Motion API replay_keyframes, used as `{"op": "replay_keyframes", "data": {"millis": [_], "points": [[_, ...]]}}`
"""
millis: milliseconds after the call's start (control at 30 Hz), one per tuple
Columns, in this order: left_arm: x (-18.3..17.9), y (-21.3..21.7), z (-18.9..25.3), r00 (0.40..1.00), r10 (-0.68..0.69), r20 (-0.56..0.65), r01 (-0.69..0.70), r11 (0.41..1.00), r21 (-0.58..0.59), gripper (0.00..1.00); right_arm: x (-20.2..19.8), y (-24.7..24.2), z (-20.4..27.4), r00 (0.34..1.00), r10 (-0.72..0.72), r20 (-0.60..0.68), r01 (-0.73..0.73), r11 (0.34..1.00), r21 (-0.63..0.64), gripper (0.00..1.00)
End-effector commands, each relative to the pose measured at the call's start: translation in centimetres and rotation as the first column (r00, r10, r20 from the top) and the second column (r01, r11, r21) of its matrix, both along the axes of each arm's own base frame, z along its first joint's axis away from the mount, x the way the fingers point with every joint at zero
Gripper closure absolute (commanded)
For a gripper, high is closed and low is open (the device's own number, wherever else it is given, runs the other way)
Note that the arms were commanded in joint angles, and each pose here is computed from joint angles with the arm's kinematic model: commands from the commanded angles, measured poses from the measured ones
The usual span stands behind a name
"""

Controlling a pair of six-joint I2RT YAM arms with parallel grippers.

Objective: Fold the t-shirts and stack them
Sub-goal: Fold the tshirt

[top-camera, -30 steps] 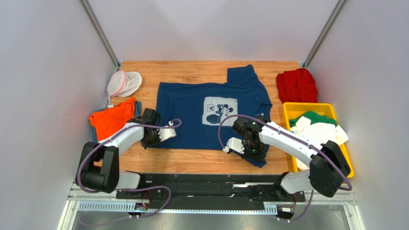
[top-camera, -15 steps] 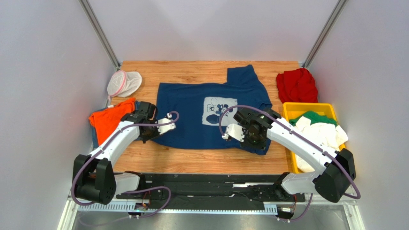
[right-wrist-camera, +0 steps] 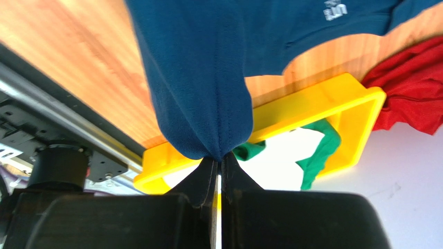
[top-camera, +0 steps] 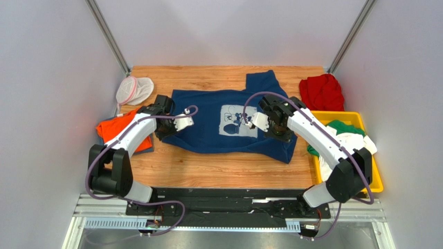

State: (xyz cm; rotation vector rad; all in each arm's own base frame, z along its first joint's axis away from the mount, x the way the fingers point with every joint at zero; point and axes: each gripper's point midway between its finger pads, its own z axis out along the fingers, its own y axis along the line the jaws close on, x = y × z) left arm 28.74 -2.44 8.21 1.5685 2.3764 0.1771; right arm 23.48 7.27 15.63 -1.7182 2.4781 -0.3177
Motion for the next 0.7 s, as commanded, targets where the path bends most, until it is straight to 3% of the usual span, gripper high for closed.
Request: {"op": "replay_keyframes", "data": {"millis": [0,367,667], "points": [[2.5,0.0,0.5,1.0,0.0,0.023,0.0,1.0,0.018,1.0,2.3,-1.2,1.3,1.0,0.012,0.003,-0.011,0.998,-0.065,1.0],[5.8,0.0,-1.0,1.0,-0.002,-0.005,0.002,0.998,0.06,1.0,8.0,-1.7,0.9,1.0,-0.023,0.006,0.023,0.995,-0.097,1.0],[6.3,0.1,-1.5,1.0,-0.011,-0.023,0.012,0.997,0.071,1.0,11.6,-0.8,0.5,0.999,-0.021,0.025,0.023,0.994,-0.111,1.0]]}}
